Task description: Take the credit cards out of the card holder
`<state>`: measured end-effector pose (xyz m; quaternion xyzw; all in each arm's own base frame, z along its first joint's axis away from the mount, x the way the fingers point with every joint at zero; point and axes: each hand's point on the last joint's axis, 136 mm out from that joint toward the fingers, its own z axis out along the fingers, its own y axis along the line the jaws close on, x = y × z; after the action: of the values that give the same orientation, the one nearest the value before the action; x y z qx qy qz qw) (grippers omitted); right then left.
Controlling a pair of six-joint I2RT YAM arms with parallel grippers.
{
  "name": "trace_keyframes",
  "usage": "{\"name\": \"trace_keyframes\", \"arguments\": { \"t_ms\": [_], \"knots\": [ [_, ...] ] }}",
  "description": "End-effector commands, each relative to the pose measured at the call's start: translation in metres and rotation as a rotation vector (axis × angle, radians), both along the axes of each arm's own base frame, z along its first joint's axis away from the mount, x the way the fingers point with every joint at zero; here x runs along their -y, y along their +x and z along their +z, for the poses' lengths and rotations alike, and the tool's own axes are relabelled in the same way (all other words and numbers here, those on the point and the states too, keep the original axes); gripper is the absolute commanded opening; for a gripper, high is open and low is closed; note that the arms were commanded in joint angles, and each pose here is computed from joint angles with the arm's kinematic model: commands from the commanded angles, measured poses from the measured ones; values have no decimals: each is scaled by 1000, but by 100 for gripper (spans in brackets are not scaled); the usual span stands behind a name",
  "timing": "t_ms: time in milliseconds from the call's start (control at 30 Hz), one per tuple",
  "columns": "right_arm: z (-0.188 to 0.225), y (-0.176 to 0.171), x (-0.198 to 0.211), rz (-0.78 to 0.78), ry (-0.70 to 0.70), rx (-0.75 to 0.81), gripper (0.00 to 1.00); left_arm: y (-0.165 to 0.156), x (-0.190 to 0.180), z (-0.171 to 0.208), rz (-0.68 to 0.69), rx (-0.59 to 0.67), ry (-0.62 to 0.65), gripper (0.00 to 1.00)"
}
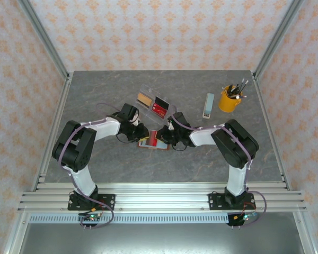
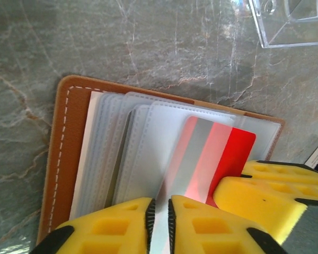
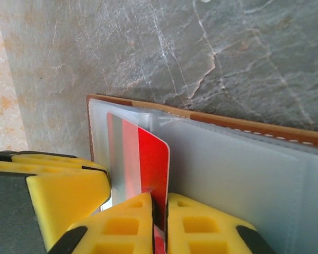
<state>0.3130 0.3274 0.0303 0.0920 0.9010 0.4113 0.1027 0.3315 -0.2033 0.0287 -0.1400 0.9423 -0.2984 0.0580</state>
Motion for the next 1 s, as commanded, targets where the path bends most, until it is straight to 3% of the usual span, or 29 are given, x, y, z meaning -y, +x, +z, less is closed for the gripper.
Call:
{"name": "trace_keyframes", "arguments": {
  "t_ms": [0, 200, 467, 767, 967],
  "knots": [
    [-17, -8, 21, -35, -99, -34, 9, -11, -21, -19, 42, -40, 95, 27],
    [-20, -14, 44, -53, -173, -25, 6, -11, -22, -24, 50, -46, 83, 33],
    [24, -14, 45, -8, -92, 118, 0, 6, -10, 0, 42, 69, -5, 46],
    [104, -15, 40, 96, 40, 385, 0, 26, 11, 74, -33, 280, -184, 61],
    [153, -4, 47, 122, 196, 452, 0, 25, 34, 135, -121, 394, -392, 68]
  ]
}}
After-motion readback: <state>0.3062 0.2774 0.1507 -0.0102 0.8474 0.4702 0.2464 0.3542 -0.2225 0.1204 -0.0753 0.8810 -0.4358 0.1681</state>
